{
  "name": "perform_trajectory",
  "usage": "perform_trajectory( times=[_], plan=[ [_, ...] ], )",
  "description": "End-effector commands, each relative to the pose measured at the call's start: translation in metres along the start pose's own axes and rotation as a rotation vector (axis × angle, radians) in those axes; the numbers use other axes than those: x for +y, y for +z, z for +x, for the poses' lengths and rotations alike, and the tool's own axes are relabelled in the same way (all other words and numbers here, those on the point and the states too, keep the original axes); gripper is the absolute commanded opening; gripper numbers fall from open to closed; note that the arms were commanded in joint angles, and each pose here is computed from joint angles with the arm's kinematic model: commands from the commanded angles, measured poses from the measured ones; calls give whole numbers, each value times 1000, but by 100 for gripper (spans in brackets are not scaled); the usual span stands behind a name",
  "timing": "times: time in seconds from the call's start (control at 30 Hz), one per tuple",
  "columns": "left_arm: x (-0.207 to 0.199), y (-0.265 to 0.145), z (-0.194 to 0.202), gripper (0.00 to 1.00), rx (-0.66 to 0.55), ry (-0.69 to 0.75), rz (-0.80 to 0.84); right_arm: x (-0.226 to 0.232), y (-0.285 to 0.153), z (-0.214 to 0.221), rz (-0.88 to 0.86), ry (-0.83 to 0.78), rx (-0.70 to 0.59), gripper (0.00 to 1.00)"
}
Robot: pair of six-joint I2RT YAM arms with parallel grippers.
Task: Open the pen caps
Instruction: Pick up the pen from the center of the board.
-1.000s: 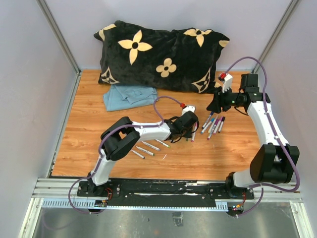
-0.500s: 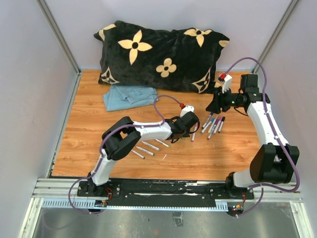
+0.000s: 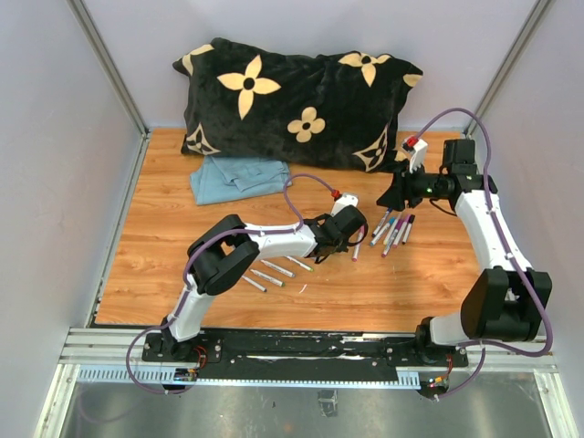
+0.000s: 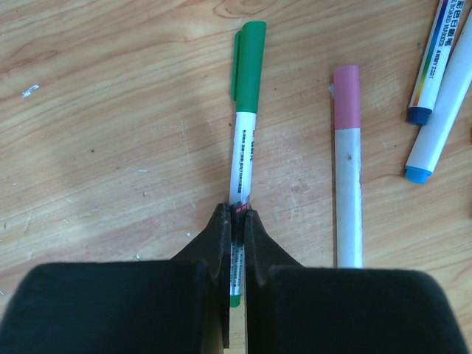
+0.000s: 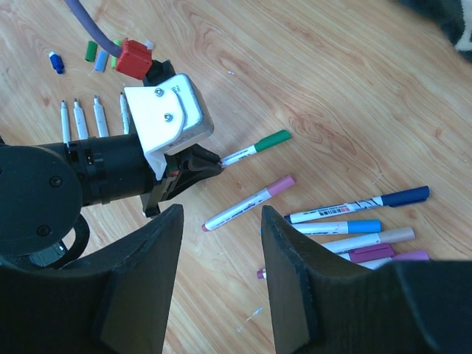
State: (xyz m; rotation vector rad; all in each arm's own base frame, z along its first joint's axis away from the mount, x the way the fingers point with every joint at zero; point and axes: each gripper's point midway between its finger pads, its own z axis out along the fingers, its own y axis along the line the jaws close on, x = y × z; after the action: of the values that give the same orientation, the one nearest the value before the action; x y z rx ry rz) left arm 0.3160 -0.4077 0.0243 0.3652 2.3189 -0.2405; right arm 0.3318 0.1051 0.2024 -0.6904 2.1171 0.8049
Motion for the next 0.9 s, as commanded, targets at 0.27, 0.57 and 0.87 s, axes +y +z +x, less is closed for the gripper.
perform_trajectory(
  times=[0.27,0.57,0.87],
  plan=[
    [12,-68,-53,0,-184,-144,136,31,3,-12,-115,15,-102,47],
    [24,-144,-70,0,-387,-306,363,60,7,-22,-225,29,-180,48],
    [59,-201,-64,0,-597,-532,604,92,18,-21,-359,51,-229,51]
  ],
)
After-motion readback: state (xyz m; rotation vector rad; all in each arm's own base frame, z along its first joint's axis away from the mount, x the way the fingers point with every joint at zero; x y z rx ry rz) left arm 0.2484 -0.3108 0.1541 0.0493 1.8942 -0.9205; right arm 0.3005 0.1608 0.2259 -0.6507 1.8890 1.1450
